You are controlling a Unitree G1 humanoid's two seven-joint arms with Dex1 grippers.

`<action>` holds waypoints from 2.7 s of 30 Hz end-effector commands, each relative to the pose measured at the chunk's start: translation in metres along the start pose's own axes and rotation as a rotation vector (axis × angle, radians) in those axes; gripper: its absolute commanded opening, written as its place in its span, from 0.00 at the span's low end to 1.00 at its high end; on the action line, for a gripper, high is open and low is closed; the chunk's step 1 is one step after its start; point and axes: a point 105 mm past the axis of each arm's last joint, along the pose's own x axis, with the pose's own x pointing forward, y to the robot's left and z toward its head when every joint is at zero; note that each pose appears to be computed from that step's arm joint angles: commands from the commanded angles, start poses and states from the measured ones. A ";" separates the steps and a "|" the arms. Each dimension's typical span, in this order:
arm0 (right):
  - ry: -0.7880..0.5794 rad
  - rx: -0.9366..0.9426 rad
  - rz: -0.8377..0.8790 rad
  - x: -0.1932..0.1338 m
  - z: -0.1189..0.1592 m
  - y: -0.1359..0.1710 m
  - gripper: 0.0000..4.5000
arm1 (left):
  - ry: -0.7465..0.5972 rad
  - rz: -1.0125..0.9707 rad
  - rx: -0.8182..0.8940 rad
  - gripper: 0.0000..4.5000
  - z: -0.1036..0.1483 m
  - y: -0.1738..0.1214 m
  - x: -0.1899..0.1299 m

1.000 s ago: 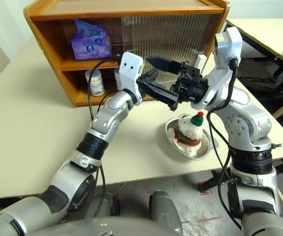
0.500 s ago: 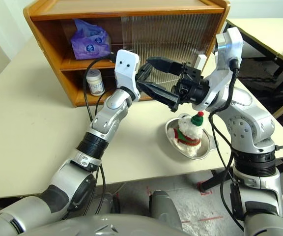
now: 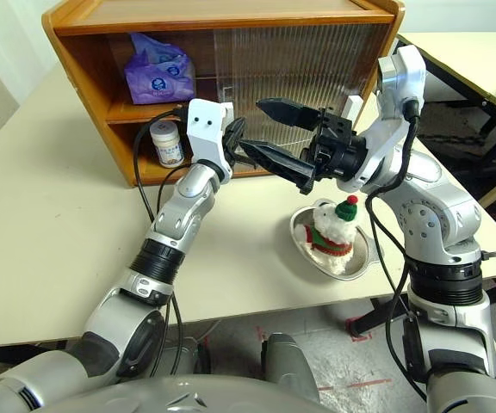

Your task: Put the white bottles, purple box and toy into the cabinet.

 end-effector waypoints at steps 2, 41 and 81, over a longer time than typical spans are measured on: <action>-0.004 -0.001 0.012 0.000 0.002 0.002 1.00 | 0.028 0.061 0.019 0.00 -0.008 0.012 -0.002; -0.012 0.021 0.061 0.008 -0.004 -0.003 1.00 | 0.049 0.457 0.039 0.00 0.009 0.121 -0.061; -0.018 -0.017 0.000 0.001 0.002 -0.014 1.00 | -0.211 -0.268 -0.045 0.39 0.069 0.042 -0.064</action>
